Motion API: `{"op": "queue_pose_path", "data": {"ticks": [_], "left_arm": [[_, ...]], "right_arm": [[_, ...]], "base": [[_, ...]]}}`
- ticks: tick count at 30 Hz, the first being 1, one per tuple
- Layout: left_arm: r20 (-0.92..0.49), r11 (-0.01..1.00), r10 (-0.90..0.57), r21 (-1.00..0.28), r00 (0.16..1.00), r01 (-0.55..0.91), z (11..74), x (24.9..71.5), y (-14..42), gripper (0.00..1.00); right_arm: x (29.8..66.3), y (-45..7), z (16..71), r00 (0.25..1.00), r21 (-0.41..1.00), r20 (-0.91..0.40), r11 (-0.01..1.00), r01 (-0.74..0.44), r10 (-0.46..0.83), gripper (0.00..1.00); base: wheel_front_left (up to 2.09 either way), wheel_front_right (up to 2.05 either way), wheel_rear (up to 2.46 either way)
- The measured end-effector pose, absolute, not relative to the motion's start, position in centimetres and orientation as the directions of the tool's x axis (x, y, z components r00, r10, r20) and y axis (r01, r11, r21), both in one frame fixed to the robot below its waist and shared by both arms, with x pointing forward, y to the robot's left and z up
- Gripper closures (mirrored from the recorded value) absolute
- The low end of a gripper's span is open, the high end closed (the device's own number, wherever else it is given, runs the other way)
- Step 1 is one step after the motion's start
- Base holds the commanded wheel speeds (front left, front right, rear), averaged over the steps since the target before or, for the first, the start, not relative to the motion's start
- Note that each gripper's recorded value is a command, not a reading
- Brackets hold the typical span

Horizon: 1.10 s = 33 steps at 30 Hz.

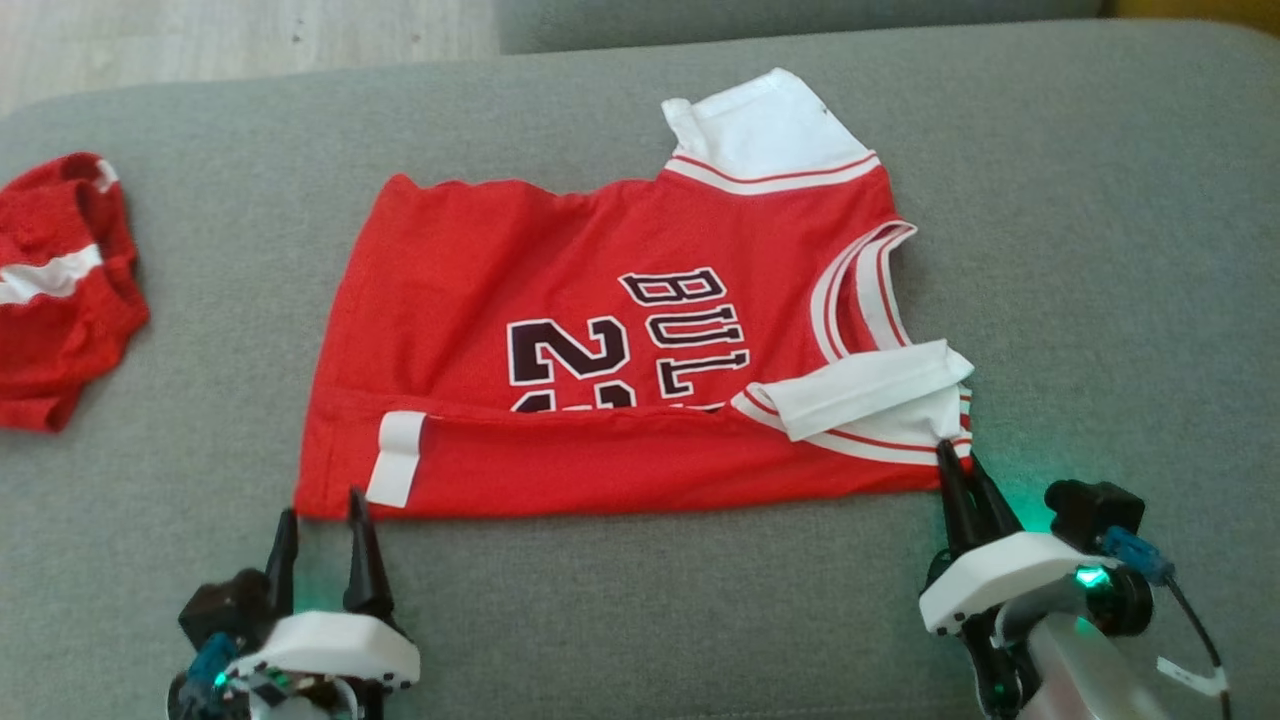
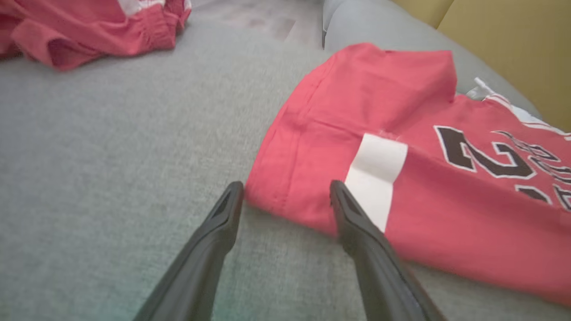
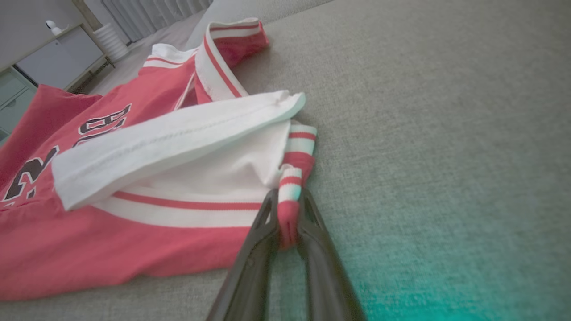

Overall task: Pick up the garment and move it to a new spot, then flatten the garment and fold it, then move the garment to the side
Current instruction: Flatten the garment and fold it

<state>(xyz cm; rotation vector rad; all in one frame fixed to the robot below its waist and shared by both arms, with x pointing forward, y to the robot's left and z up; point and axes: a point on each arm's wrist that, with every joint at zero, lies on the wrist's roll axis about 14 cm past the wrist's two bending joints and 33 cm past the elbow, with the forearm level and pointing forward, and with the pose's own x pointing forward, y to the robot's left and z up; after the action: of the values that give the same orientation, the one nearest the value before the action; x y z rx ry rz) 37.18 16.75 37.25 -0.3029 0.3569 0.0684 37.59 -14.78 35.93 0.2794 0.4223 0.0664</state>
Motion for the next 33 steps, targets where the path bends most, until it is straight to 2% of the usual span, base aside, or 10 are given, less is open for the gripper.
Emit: {"op": "queue_pose_path", "data": {"ticks": [5, 6, 7, 8, 13, 17, 25, 29, 33], "left_arm": [[-0.409, 0.950, 0.004, -0.284, 0.912, -0.131, 35.6, 37.3, 16.2, 0.00], [-0.411, 0.950, -0.009, -0.288, 0.912, -0.121, 35.5, 37.4, 15.9, 0.29], [-0.412, 0.950, -0.019, -0.293, 0.911, -0.112, 35.4, 37.5, 15.7, 0.81], [-0.413, 0.949, -0.031, -0.297, 0.910, -0.103, 35.4, 37.5, 15.4, 1.00], [-0.384, 0.945, -0.024, -0.310, 0.923, -0.104, 36.4, 38.0, 15.5, 1.00], [-0.289, 0.942, -0.013, -0.325, 0.957, -0.085, 39.3, 39.4, 15.8, 1.00], [-0.127, 0.945, 0.002, -0.324, 0.992, -0.043, 44.6, 40.3, 16.3, 1.00], [-0.096, 0.942, 0.006, -0.333, 0.995, -0.038, 45.8, 39.7, 16.3, 1.00], [-0.153, 0.931, 0.001, -0.360, 0.988, -0.056, 44.0, 36.9, 15.7, 1.00]], "right_arm": [[37.8, -15.0, 36.0, 0.915, 0.302, -0.388, 0.953, 0.013, 0.110, 1.00], [37.8, -15.1, 36.0, 0.916, 0.307, -0.387, 0.951, 0.018, 0.108, 1.00], [37.8, -15.1, 36.1, 0.917, 0.312, -0.385, 0.950, 0.020, 0.107, 1.00], [37.9, -15.0, 36.1, 0.917, 0.317, -0.383, 0.948, 0.022, 0.107, 1.00], [38.2, -14.4, 36.6, 0.924, 0.368, -0.365, 0.929, 0.029, 0.116, 1.00], [38.9, -14.3, 38.0, 0.940, 0.405, -0.322, 0.914, 0.029, 0.113, 1.00], [43.1, -14.9, 45.8, 0.992, 0.450, -0.101, 0.893, -0.028, 0.082, 1.00], [42.8, -15.3, 47.6, 0.996, 0.453, -0.054, 0.891, -0.038, 0.070, 1.00], [40.9, -16.2, 47.8, 0.998, 0.457, -0.048, 0.889, -0.020, 0.047, 1.00]], "base": [[0.00, 0.00, 0.00], [0.00, 0.00, 0.00], [0.00, 0.00, 0.00], [0.00, 0.00, 0.00], [0.00, 0.00, 0.00], [0.00, 0.00, 0.00], [0.00, 0.00, 0.00], [0.00, 0.00, 0.00], [0.00, 0.00, 0.00]]}}
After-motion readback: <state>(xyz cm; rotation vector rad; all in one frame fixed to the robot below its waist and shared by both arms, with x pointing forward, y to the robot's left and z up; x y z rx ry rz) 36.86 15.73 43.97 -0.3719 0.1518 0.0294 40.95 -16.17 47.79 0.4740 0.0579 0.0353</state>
